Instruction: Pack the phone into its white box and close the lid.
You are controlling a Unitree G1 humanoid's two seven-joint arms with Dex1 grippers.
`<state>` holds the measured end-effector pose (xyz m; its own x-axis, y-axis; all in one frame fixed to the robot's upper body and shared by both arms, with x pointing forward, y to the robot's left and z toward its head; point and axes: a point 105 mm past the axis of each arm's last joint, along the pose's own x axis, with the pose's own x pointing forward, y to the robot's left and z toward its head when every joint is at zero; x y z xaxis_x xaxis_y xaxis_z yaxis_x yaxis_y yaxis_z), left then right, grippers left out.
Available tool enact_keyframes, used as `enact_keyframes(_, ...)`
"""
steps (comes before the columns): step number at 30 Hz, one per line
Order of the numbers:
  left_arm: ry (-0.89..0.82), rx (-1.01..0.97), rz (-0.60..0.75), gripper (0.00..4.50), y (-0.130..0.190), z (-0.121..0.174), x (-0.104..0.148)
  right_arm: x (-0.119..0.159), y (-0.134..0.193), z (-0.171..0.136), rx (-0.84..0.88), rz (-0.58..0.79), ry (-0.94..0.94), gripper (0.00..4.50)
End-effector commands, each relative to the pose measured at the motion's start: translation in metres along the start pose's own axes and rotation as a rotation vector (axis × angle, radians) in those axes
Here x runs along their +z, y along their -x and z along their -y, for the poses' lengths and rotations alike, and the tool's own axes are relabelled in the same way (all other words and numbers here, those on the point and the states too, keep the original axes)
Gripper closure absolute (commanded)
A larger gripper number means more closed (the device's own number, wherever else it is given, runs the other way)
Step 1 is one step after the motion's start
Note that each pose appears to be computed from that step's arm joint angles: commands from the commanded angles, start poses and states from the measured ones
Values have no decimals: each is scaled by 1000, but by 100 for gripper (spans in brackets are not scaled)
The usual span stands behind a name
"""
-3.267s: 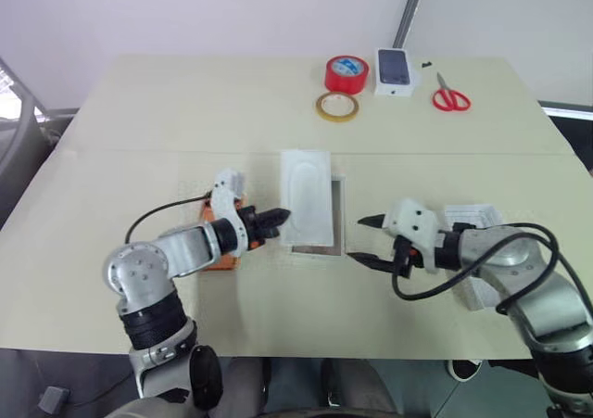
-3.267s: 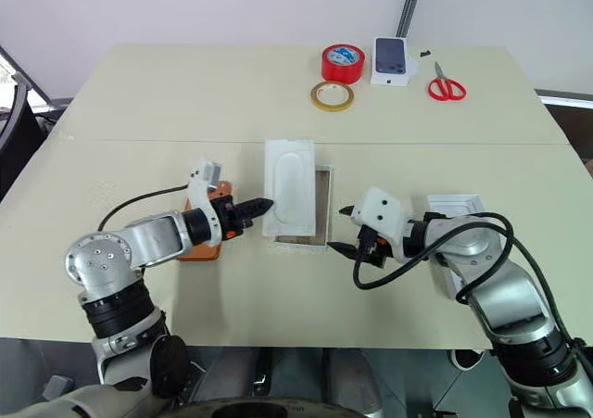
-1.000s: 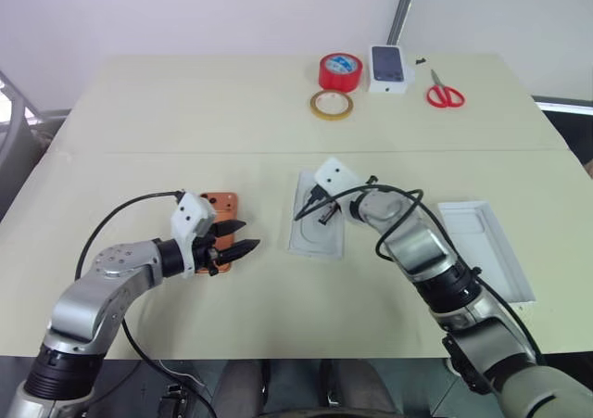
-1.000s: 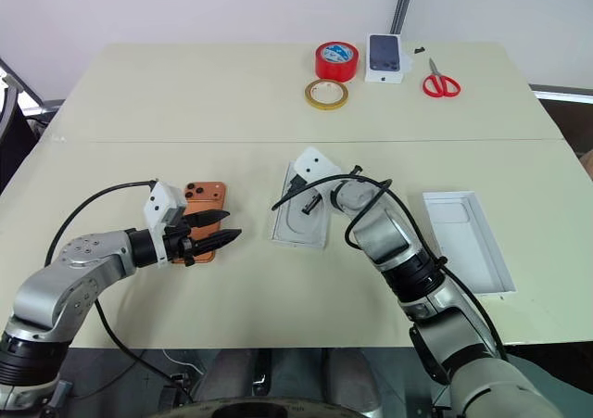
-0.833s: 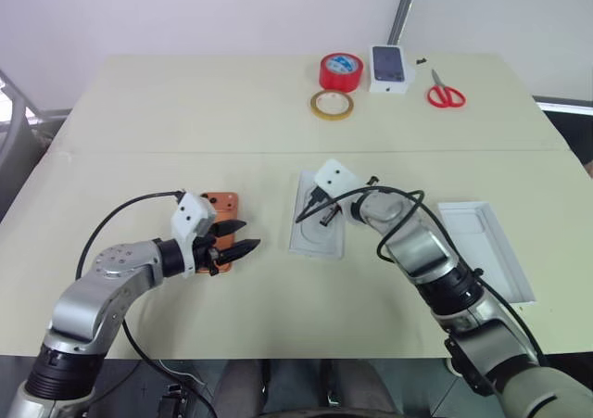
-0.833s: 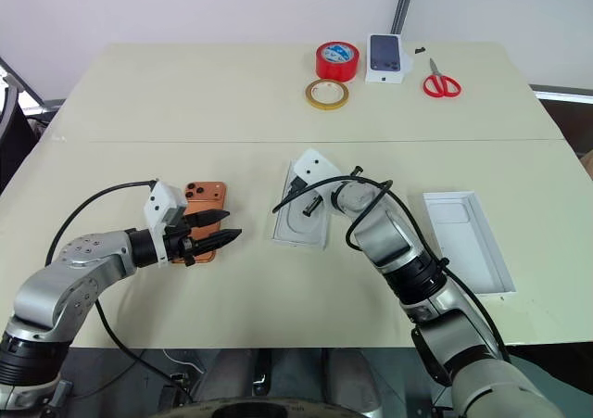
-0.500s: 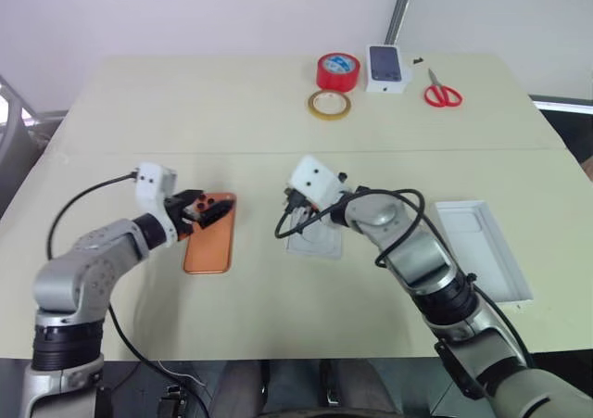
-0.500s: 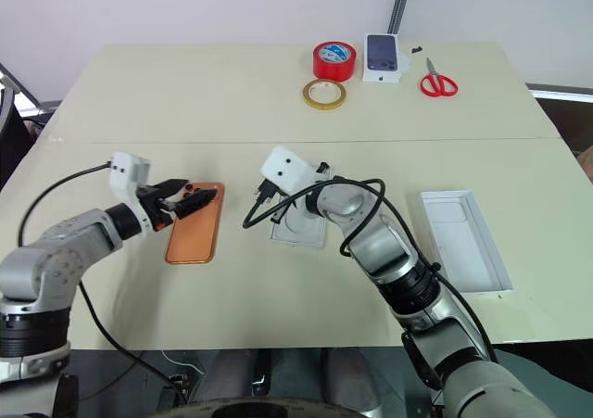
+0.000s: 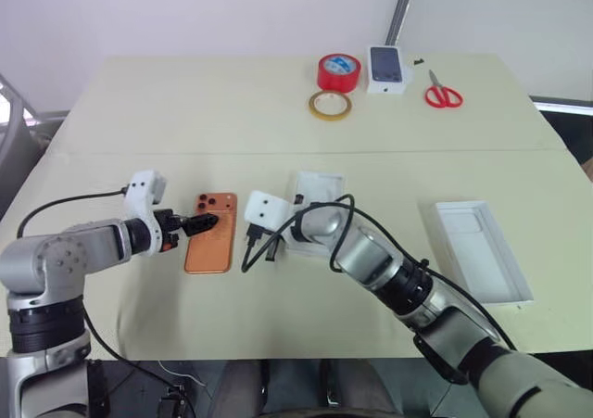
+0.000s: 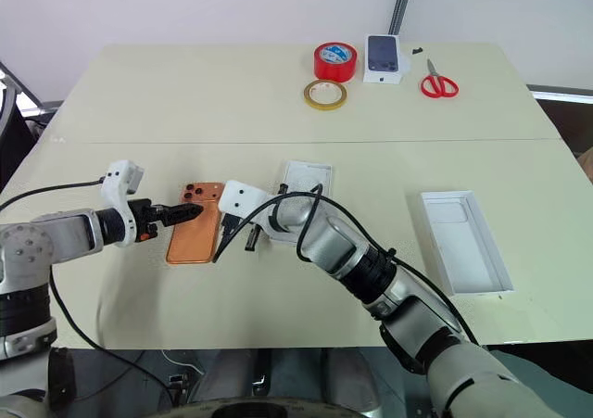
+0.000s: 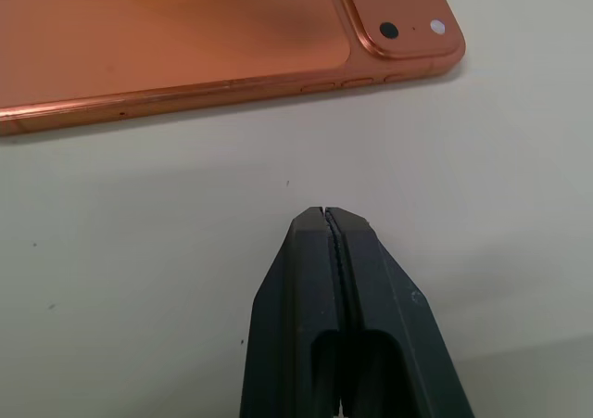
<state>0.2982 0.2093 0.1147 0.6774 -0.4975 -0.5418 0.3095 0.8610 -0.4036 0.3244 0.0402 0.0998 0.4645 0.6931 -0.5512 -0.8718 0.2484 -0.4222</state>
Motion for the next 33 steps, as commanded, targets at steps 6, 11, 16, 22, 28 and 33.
enact_keyframes(6, 77, -148, -152, 4, -5, 27, -44, 15, -8, -10, 49, 49, 77, 450)
enact_keyframes(11, 129, -201, -117, 4, -9, 35, -42, 14, -6, -13, 60, 57, 88, 450)
enact_keyframes(16, 126, -281, -93, 4, -10, 51, -35, 14, -6, -13, 58, 62, 82, 450)
enact_keyframes(22, 128, -270, -90, 4, -10, 50, -28, 12, -6, -13, 52, 61, 67, 450)
enact_keyframes(28, 178, -197, -44, 4, -7, 32, -16, 11, -5, -14, 48, 57, 51, 450)
enact_keyframes(33, 238, -170, -21, 4, -5, 22, -17, 9, -5, -13, 40, 53, 40, 450)
